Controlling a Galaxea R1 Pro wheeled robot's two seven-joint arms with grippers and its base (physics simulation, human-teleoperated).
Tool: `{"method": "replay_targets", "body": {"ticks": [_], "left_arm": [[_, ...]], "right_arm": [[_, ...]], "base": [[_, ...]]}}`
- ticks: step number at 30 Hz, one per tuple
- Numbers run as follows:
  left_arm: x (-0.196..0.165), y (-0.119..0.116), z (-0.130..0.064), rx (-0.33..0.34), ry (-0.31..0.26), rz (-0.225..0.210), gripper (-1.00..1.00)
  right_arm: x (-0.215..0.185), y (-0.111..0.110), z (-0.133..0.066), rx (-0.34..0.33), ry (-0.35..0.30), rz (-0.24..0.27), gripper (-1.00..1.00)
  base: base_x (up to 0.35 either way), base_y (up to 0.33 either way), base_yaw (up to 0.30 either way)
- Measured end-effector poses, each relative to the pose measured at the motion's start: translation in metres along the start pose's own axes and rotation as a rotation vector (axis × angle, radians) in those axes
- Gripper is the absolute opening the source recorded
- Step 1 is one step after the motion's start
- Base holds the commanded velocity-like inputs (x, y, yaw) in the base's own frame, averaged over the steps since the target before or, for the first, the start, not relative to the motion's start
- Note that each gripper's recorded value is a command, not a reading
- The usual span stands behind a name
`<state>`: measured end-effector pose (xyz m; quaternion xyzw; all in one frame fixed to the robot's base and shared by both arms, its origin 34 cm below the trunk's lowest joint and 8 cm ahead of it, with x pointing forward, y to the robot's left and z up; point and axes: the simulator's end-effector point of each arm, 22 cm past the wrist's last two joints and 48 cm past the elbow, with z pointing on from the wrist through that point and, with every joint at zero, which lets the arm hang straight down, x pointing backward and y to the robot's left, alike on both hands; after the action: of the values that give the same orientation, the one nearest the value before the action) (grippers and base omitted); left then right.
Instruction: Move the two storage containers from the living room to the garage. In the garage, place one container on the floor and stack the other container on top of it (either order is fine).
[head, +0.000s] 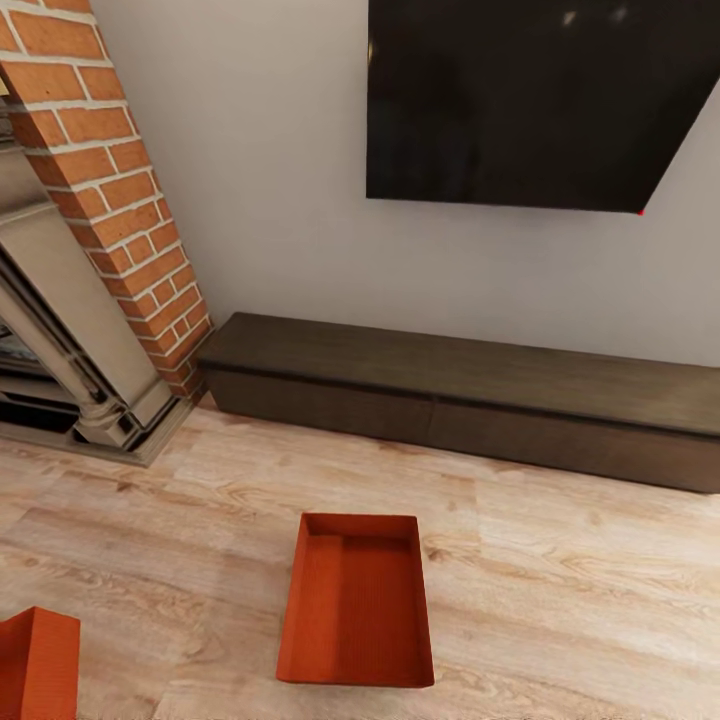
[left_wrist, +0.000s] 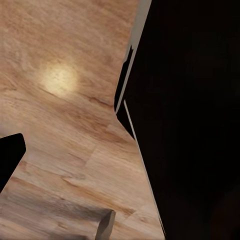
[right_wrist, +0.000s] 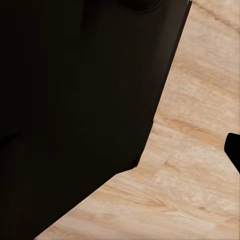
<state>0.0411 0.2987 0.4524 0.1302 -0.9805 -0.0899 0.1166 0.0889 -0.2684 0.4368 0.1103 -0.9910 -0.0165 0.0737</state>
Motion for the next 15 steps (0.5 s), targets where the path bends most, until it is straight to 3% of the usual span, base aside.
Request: {"method": "replay_targets", "body": {"ticks": [15], "left_arm": [[0.009,0.0028,-0.0001,-0.007,0.024,0.004,1.0]], "right_arm": [[0.0091,0.0019,0.0001,-0.005,0.024,0.0,1.0]], "base": [[0.0,0.0,0.0]]}}
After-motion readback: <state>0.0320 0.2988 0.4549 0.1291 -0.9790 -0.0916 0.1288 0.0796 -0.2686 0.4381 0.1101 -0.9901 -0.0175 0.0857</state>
